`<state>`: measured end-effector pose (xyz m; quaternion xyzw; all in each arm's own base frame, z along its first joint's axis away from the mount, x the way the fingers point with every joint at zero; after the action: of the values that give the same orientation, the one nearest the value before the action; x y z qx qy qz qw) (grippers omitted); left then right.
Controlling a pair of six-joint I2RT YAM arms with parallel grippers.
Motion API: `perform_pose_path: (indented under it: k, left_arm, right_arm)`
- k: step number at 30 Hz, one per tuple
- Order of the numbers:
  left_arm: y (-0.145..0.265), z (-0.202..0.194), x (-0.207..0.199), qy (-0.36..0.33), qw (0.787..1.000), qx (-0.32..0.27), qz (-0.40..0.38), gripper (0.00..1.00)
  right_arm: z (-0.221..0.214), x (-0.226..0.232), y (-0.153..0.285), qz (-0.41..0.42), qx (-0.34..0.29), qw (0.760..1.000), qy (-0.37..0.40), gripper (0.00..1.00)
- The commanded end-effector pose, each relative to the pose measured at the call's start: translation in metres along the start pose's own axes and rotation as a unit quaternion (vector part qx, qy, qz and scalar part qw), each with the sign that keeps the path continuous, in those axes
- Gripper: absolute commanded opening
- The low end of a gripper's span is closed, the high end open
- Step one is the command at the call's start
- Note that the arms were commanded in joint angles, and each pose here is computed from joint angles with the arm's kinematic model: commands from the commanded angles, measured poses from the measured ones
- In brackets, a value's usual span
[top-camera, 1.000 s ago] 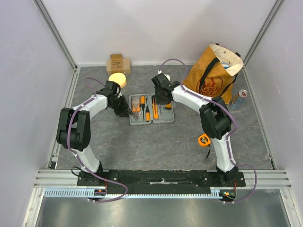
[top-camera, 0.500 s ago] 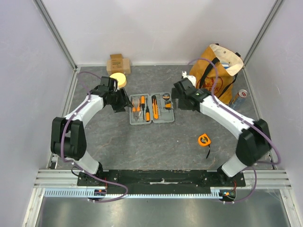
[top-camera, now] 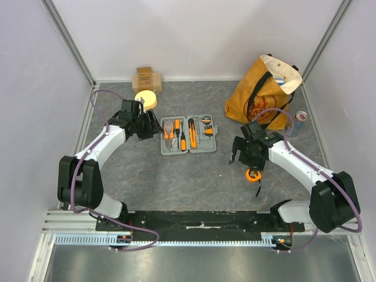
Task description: Pack the tool kit
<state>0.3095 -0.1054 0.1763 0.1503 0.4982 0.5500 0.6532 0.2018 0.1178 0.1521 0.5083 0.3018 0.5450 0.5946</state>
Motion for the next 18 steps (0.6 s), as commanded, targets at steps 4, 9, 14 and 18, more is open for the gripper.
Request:
perform_pose_path:
  k: [4,9,14,18]
  left_arm:
    - [-0.002,0.002,-0.008,-0.008,0.999,-0.007,-0.042,0.63]
    - [0.0,0.004,-0.008,-0.011,0.999,-0.012,-0.042,0.63]
    - [-0.001,0.004,-0.009,-0.015,0.999,-0.007,-0.039,0.62]
    - [-0.006,0.006,-0.006,-0.015,0.999,-0.003,-0.031,0.62]
  right_arm:
    - [-0.025,-0.004,-0.005,0.063,0.067,0.994,-0.057,0.98]
    - [-0.034,-0.013,-0.016,0.061,0.112,0.99,-0.053,0.98]
    - [-0.03,-0.029,-0.022,0.014,0.112,0.991,-0.074,0.98]
    - [-0.024,-0.045,-0.025,-0.036,0.093,0.992,-0.079,0.98]
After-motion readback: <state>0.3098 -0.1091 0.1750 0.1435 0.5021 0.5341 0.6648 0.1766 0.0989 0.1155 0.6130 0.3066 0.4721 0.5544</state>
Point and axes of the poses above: each gripper's point midway between its finger pads, its own y axis back along the fingers, its own x axis along the line the jaws close on, z = x × y, the point moved 8 cm from there along y, back along the fingers, and after that the axes turned 1 degree about y, right-handed, at the moved point
